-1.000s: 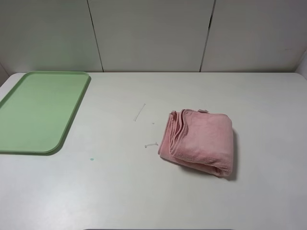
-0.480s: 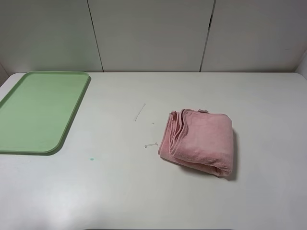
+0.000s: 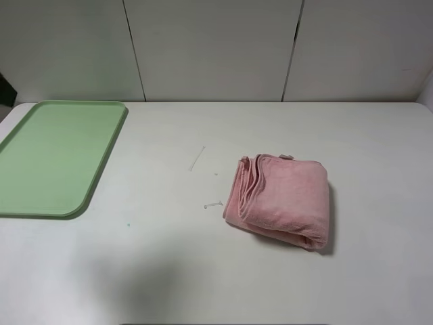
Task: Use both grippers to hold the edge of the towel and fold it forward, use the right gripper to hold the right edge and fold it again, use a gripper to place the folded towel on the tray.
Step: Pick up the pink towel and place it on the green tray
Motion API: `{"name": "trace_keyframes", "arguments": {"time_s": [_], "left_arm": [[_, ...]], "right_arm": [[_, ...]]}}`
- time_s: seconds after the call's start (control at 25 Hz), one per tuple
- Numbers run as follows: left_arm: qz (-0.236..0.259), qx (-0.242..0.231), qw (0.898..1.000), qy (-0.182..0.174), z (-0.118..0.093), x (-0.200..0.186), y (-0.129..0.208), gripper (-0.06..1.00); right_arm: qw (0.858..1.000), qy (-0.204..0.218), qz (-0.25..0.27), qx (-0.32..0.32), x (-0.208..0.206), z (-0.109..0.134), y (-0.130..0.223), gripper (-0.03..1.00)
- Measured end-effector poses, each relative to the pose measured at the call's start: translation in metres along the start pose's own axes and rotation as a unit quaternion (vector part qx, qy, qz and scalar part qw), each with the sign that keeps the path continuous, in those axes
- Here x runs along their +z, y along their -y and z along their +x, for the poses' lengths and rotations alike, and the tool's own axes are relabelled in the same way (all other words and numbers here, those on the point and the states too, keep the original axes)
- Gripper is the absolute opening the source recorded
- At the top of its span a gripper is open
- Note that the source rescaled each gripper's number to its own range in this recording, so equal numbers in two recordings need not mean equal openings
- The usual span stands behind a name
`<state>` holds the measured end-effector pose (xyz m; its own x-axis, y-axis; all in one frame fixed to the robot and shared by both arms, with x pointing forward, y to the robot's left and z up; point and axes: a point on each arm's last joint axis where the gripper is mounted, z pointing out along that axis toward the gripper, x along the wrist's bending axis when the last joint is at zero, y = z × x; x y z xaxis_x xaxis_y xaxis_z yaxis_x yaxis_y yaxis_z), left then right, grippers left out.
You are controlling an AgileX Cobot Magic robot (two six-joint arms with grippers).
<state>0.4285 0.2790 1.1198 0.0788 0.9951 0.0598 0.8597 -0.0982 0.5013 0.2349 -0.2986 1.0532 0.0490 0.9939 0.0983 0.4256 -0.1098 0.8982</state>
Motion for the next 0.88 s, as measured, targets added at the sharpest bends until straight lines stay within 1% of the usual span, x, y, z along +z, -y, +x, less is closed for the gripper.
{"name": "trace_keyframes", "arguments": {"time_s": [0.12,0.24,0.28,0.36,0.56,0.64,0.88], "left_arm": [[0.010,-0.005,1.000,0.010,-0.003,0.009,-0.017,0.96],[0.020,-0.009,0.999,0.034,-0.011,0.017,-0.029,0.96],[0.022,-0.003,0.999,0.039,-0.016,0.020,-0.032,0.96],[0.024,0.022,0.998,0.054,-0.031,0.030,-0.037,0.96],[0.035,0.082,0.992,0.086,-0.068,0.042,-0.038,0.96],[0.042,0.096,0.990,0.095,-0.079,0.046,-0.036,0.96],[0.051,0.111,0.987,0.104,-0.098,0.058,-0.037,0.96]], "right_arm": [[1.000,0.000,0.000,0.000,0.000,0.000,0.000,1.00],[1.000,0.000,0.000,0.000,0.000,0.000,0.000,1.00],[1.000,0.000,0.000,0.000,0.000,0.000,0.000,1.00],[1.000,0.000,0.000,0.000,0.000,0.000,0.000,1.00],[1.000,0.000,0.000,0.000,0.000,0.000,0.000,1.00],[1.000,0.000,0.000,0.000,0.000,0.000,0.000,1.00],[1.000,0.000,0.000,0.000,0.000,0.000,0.000,1.00]]}}
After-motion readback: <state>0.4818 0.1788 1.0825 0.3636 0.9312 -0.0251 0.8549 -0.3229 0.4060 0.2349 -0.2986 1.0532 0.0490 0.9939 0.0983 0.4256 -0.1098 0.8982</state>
